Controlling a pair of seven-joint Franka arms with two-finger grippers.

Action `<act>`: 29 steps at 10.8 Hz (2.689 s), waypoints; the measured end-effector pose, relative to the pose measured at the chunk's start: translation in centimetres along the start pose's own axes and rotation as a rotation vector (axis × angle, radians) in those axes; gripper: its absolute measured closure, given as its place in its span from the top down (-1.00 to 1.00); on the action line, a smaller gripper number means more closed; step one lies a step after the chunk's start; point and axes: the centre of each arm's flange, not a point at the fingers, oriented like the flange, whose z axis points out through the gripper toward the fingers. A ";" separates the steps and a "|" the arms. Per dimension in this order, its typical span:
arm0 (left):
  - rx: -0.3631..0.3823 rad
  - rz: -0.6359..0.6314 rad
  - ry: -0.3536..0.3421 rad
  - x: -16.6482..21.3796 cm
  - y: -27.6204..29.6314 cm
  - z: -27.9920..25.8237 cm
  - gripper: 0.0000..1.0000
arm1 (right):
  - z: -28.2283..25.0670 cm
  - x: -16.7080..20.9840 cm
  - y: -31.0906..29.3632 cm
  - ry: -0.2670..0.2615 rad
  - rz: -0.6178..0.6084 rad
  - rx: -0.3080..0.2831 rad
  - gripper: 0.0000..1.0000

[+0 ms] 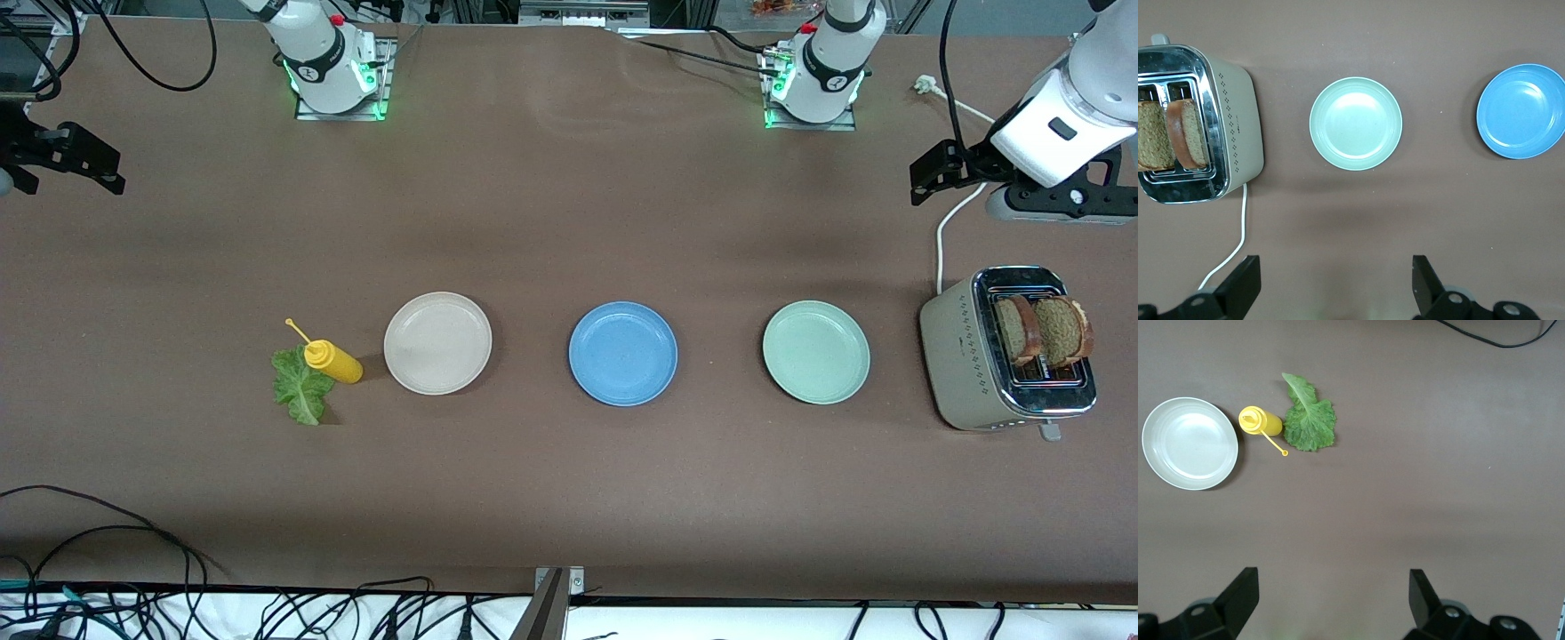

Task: Make sandwich in blue plate with both arms

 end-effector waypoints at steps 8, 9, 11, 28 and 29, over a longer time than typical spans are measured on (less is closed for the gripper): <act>0.000 0.000 0.000 0.0 0.0 0.0 1.00 | 0.5 0.3 0.1 -0.010 0.001 0.002 1.00; 0.000 0.000 0.000 0.0 0.0 0.0 1.00 | 0.5 0.3 0.0 -0.010 0.001 0.002 1.00; 0.000 0.000 0.000 0.0 0.0 0.0 1.00 | 0.5 0.2 -0.1 -0.013 -0.001 0.009 1.00; 0.000 0.000 0.000 0.0 0.0 0.0 1.00 | 1.4 0.3 0.0 -0.041 0.023 0.123 1.00; 0.000 0.000 0.000 0.0 0.0 0.0 1.00 | 1.4 0.3 0.0 -0.041 0.023 0.123 1.00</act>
